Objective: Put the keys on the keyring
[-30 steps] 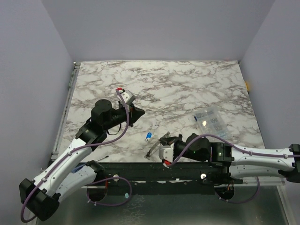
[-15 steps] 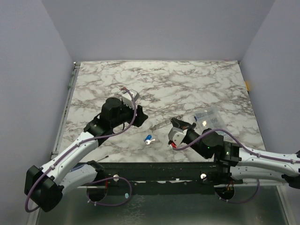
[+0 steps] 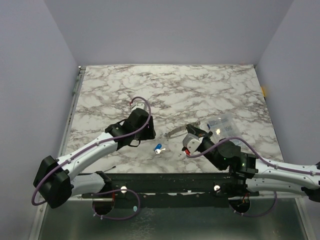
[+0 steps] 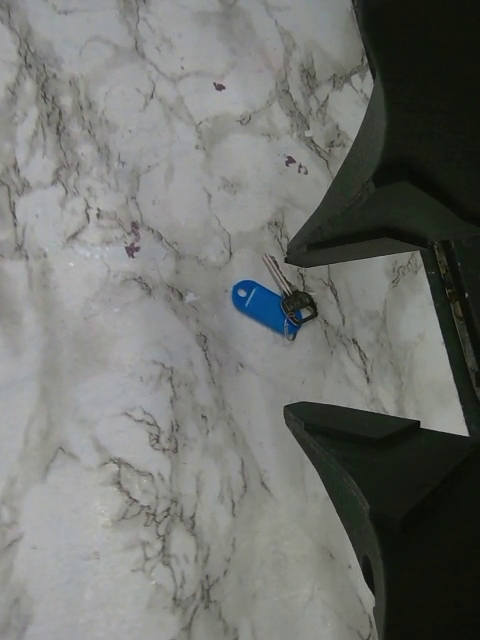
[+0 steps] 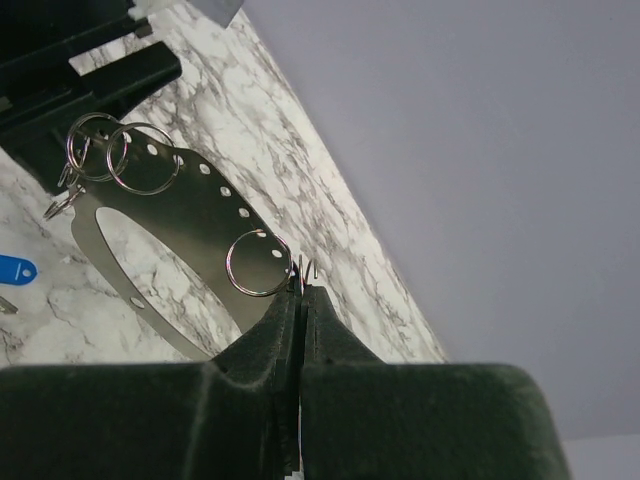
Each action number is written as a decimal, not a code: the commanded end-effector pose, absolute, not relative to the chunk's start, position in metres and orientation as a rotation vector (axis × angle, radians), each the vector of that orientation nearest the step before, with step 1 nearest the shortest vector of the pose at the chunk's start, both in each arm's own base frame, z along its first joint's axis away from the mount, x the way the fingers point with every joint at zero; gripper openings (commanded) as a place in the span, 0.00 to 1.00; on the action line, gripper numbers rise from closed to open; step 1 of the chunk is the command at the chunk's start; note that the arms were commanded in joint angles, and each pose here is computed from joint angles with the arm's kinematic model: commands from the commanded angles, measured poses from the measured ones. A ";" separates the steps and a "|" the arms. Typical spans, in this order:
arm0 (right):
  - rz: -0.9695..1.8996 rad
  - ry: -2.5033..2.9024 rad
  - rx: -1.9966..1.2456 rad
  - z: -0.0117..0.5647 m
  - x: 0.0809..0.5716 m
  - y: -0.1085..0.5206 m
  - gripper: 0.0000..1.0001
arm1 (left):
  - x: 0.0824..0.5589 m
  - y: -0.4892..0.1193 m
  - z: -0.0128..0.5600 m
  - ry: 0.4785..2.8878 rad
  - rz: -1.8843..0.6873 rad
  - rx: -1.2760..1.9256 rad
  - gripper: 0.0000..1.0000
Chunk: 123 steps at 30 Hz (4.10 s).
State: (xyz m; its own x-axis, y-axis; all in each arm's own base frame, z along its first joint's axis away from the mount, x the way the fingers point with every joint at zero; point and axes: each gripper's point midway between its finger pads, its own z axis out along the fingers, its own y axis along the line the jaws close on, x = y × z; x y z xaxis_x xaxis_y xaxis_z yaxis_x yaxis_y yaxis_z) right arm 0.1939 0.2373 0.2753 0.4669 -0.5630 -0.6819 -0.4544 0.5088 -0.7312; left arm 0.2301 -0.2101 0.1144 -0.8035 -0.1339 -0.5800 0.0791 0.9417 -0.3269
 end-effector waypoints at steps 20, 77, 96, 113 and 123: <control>0.015 1.141 -1.029 0.296 0.188 0.237 0.01 | 0.215 -0.236 0.045 2.568 -0.042 -0.162 0.55; 0.020 1.177 -1.103 0.271 0.188 0.251 0.01 | 0.257 -0.142 0.080 2.352 0.241 -0.108 0.62; 0.030 1.177 -1.121 0.269 0.186 0.253 0.01 | 0.252 -0.136 0.042 2.382 0.130 -0.363 0.50; 0.047 1.180 -1.135 0.267 0.184 0.257 0.01 | 0.255 -0.137 0.026 2.381 0.137 -0.329 0.33; 0.049 1.181 -1.146 0.265 0.184 0.258 0.01 | 0.257 -0.138 0.023 2.380 0.147 -0.310 0.26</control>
State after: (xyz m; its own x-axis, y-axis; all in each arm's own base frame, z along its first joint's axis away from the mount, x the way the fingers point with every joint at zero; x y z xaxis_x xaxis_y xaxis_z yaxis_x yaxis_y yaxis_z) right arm 0.1850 0.2542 0.2497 0.4371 -0.5414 -0.7182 -0.5603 0.4608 -0.6883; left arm 0.2554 -0.1379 0.0259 -0.7115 -0.1873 -0.6773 -0.2699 0.9627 0.0173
